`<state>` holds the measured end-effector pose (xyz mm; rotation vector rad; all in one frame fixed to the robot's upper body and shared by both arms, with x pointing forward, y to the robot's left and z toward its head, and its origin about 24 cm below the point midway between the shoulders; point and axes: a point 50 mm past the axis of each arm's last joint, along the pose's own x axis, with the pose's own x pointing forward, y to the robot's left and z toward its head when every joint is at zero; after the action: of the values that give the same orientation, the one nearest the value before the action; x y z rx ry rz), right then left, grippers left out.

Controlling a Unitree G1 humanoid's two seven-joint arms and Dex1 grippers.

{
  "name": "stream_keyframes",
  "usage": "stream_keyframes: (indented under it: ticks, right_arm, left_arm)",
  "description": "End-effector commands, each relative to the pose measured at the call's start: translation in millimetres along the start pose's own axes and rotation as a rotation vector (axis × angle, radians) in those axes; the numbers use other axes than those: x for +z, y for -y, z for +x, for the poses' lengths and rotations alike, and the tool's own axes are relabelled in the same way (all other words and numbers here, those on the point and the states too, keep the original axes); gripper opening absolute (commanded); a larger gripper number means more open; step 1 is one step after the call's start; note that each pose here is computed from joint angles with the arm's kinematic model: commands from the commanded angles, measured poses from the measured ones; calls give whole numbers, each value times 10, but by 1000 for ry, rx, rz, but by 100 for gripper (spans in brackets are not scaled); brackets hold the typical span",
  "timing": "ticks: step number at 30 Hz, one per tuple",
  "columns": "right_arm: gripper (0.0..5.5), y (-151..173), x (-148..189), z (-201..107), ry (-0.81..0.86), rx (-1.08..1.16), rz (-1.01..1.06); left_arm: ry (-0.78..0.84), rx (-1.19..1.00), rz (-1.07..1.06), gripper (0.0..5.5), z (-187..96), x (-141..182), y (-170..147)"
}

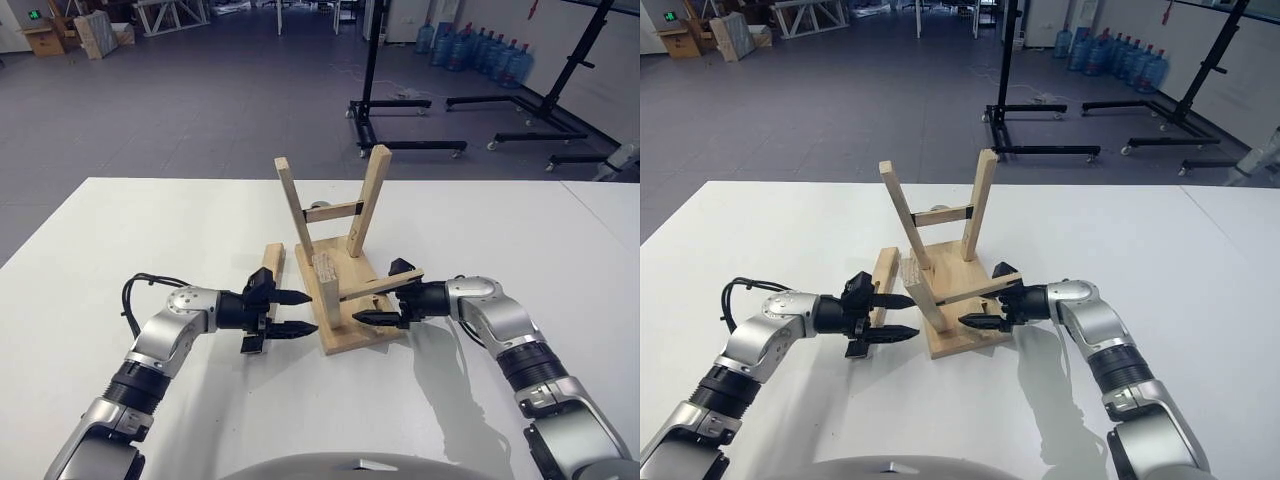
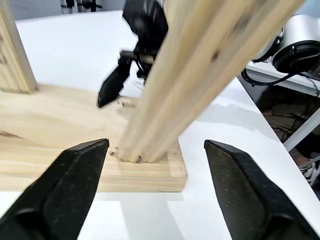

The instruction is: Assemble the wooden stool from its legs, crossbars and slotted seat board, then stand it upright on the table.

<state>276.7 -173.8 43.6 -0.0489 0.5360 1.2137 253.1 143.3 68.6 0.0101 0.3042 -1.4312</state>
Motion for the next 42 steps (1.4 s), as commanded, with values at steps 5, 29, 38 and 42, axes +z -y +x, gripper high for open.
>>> stream_keyframes:
  ticks: [5,29,38,42]
  right_arm:
    - [418,-12,-176,54,9,-124,63]
    - [418,-412,-217,-72,218,-288,205]
    - [418,-366,-196,-132,256,-326,208]
    - [418,-336,-162,-146,294,-345,213]
  left_arm:
    - [-151,441,90,363,-459,-2,-57]
    - [-389,1175,-345,351,-11,-437,254]
    - [-309,1206,-366,215,-151,-584,248]
    - [-281,1301,-349,205,-277,-592,171]
